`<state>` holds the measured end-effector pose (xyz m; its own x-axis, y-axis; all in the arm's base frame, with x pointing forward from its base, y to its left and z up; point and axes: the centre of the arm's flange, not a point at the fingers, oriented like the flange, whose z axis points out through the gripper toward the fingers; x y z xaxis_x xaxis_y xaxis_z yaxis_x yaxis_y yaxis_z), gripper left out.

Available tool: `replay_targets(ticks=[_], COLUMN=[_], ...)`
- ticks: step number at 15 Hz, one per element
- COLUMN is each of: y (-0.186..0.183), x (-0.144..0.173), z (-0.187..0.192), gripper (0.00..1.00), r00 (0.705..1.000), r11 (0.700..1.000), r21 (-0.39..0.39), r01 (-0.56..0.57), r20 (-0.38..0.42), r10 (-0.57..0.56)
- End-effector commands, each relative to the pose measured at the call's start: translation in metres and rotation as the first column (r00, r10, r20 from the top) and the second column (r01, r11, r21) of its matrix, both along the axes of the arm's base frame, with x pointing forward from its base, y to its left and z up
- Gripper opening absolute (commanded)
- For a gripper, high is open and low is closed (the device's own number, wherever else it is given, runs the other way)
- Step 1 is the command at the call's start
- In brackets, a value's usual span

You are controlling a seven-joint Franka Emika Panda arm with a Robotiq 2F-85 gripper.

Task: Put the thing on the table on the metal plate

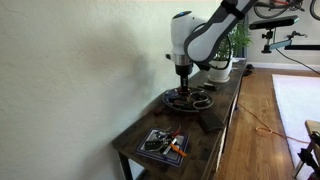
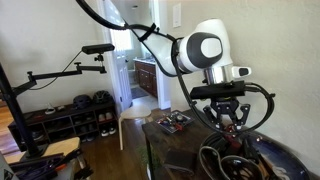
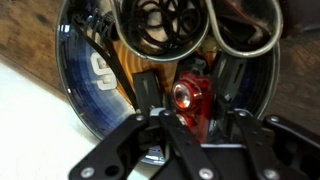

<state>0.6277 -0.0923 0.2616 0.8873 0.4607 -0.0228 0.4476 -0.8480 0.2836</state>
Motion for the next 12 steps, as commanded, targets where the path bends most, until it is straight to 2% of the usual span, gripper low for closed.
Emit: replay_targets(ticks=[1,2,6,8,9,10,12], y=[-0.002,-0.007,-0.012,-0.015,-0.014,-0.011,0.001], x=[-0.016,0.014,0.033,0.043,0.045,0.045,0.031], z=[0.005,-0.029,-0.071,-0.07,-0.066,-0.061,-0.043], gripper=[0.17,0.17,0.17,0.17,0.21,0.67,0.74], r00=[0.999,0.999,0.998,0.997,0.996,0.996,0.996], r11=[0.999,0.999,0.997,0.997,0.996,0.996,0.996], r21=[0.014,0.012,0.04,0.033,0.029,0.03,0.034], r01=[-0.032,-0.04,-0.064,-0.076,-0.083,-0.084,-0.08], r20=[0.018,0.019,0.013,0.032,0.041,0.044,0.045], r10=[0.031,0.039,0.064,0.075,0.081,0.082,0.078])
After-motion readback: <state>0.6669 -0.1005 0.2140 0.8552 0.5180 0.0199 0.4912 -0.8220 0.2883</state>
